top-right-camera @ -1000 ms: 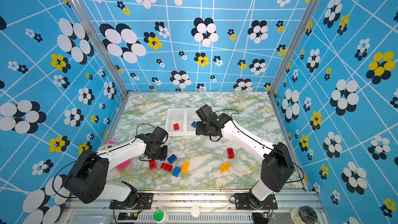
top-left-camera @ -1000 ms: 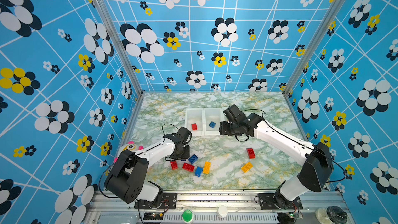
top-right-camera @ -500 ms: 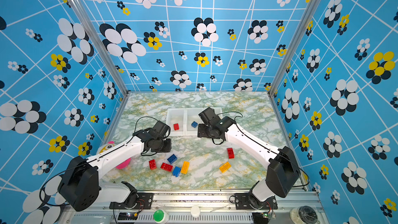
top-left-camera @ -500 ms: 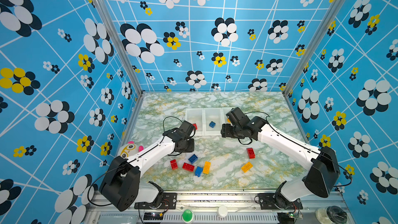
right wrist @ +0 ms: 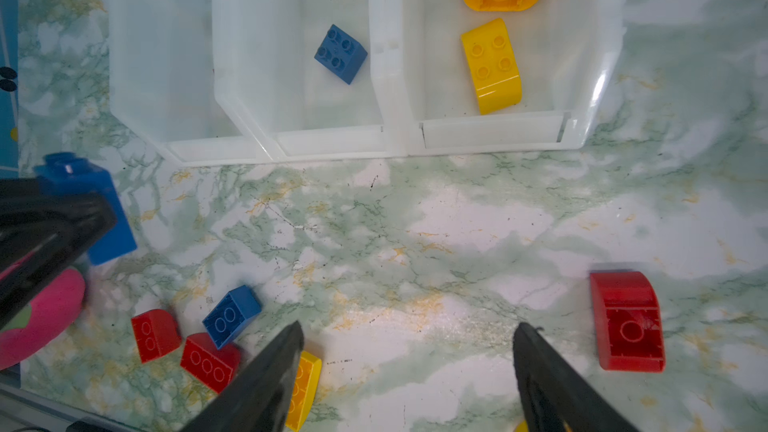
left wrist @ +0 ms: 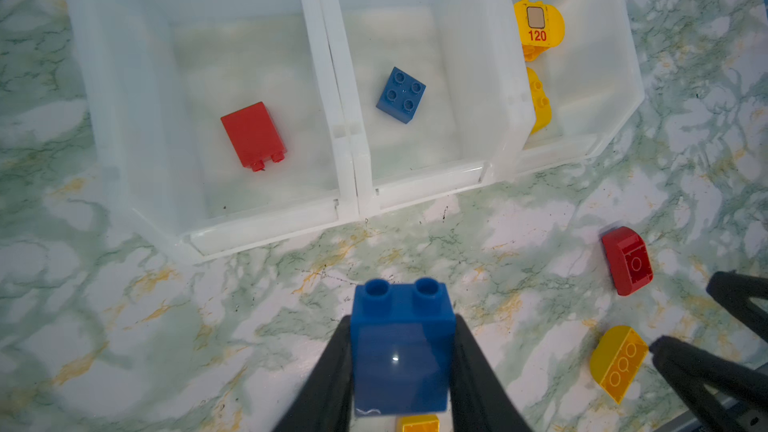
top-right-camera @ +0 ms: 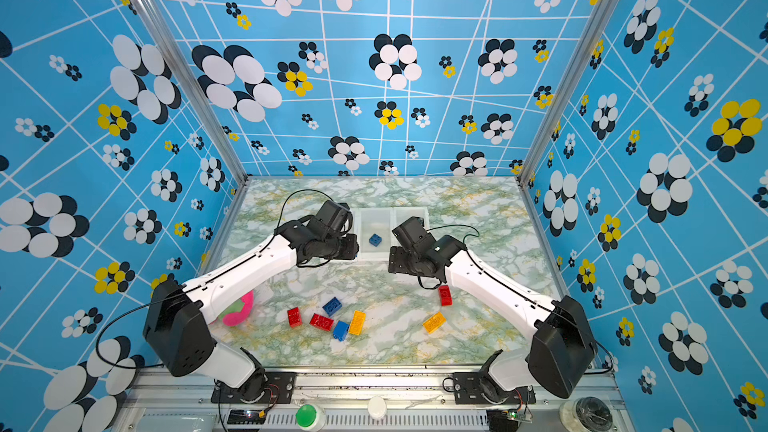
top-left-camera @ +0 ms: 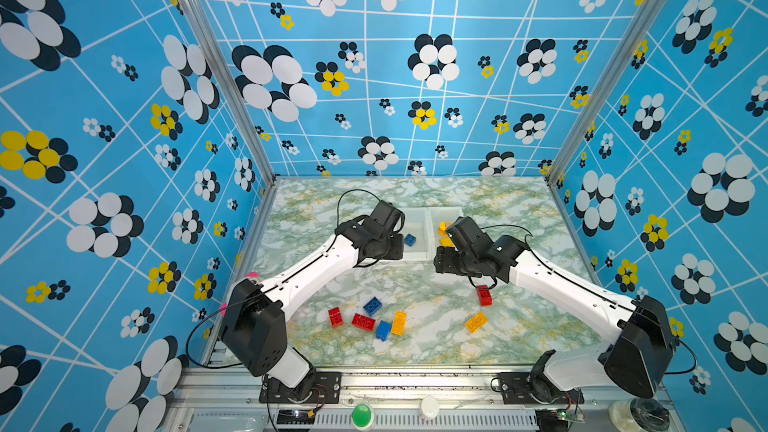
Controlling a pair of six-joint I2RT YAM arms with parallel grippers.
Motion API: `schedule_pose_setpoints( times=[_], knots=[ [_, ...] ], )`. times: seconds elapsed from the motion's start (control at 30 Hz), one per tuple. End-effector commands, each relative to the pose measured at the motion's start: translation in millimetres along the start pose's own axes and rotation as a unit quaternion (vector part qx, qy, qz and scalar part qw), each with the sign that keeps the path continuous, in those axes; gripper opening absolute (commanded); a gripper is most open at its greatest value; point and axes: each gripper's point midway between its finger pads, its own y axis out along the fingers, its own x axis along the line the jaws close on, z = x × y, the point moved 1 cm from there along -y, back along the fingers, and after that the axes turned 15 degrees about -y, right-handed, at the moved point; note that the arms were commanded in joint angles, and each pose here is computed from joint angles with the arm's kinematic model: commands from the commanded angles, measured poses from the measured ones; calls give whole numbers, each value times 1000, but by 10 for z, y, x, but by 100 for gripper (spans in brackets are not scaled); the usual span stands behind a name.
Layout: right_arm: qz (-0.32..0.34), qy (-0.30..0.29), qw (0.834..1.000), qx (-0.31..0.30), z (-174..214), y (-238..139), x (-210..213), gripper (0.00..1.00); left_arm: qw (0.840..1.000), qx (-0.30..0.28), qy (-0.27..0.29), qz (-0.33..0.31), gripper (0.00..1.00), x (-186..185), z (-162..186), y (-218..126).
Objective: Sort the legos into containers by color
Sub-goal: 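Carry the tall blue brick with the left gripper into the middle bin and release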
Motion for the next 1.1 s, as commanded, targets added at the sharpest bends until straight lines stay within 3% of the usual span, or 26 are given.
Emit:
schedule_pose_setpoints(
  times=[0.0, 0.23, 0.67, 0.77, 0.93, 1.07],
  knots=[
    [13, 18, 1000, -14, -12, -67, -124, 82, 999, -10, 30, 3, 22, -173, -175, 62],
    [22, 38, 999, -20, 23, -114, -289, 82, 999, -2, 48, 0, 22, -368, -430, 390],
    [27, 53, 998, -15, 86, -88, -427, 83, 999, 22, 42, -19, 23, -302, -507, 995],
    [28, 53, 998, -13, 97, -74, -431, 83, 999, 23, 41, -23, 30, -280, -510, 1042],
    [30, 55, 998, -11, 113, -68, -459, 83, 999, 19, 38, -22, 55, -277, -531, 1057],
    [32, 57, 998, -9, 132, -70, -486, 84, 999, 10, 36, -14, 62, -313, -568, 1000]
  ],
)
